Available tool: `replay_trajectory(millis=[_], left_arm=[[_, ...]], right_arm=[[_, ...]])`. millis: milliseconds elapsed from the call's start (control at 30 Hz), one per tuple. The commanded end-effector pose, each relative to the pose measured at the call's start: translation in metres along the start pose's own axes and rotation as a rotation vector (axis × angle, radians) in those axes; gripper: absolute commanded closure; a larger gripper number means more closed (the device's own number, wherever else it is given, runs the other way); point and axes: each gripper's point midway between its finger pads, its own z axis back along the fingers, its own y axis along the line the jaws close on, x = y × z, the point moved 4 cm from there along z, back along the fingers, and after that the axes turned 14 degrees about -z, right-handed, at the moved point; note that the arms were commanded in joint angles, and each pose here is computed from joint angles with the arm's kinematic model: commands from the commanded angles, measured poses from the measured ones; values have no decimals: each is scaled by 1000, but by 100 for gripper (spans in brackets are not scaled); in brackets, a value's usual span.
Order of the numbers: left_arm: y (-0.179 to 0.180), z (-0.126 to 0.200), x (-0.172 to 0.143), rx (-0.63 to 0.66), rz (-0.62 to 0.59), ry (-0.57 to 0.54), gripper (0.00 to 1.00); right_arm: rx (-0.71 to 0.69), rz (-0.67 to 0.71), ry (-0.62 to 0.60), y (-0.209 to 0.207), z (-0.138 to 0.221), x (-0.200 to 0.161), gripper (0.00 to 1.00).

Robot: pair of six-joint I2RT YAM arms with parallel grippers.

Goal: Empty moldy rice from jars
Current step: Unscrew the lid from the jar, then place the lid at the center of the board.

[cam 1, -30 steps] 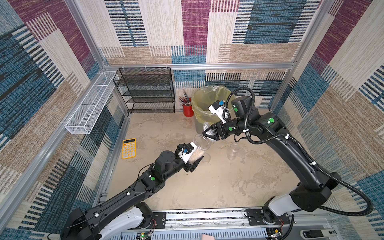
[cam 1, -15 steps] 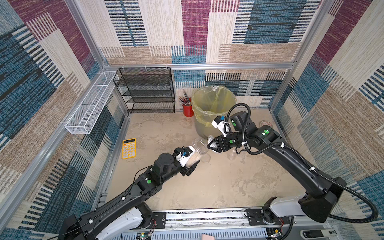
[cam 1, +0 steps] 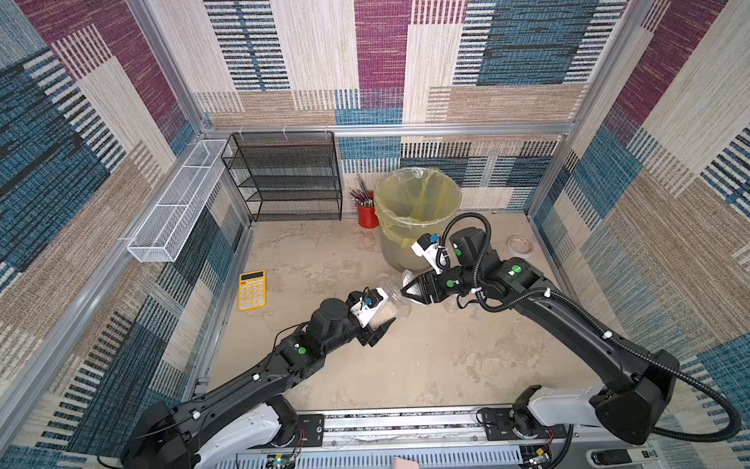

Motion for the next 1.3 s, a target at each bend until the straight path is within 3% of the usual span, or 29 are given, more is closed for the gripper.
replay_trajectory(millis=[0,633,1000,1267], left_arm=[[21,-1,33,95,28,-147,53],[28,29,31,181,30,-165,55],[32,47,39,200,26,-173,55],[34,49,43,202,37,-190,54]], right_arm=[[79,9,61,20,2,-6,41],[-191,-16,-64,-3,30,10,40],[-296,-101,131,-61,-11,-52,40],[-361,-120,257,-90,-61,-96,40]])
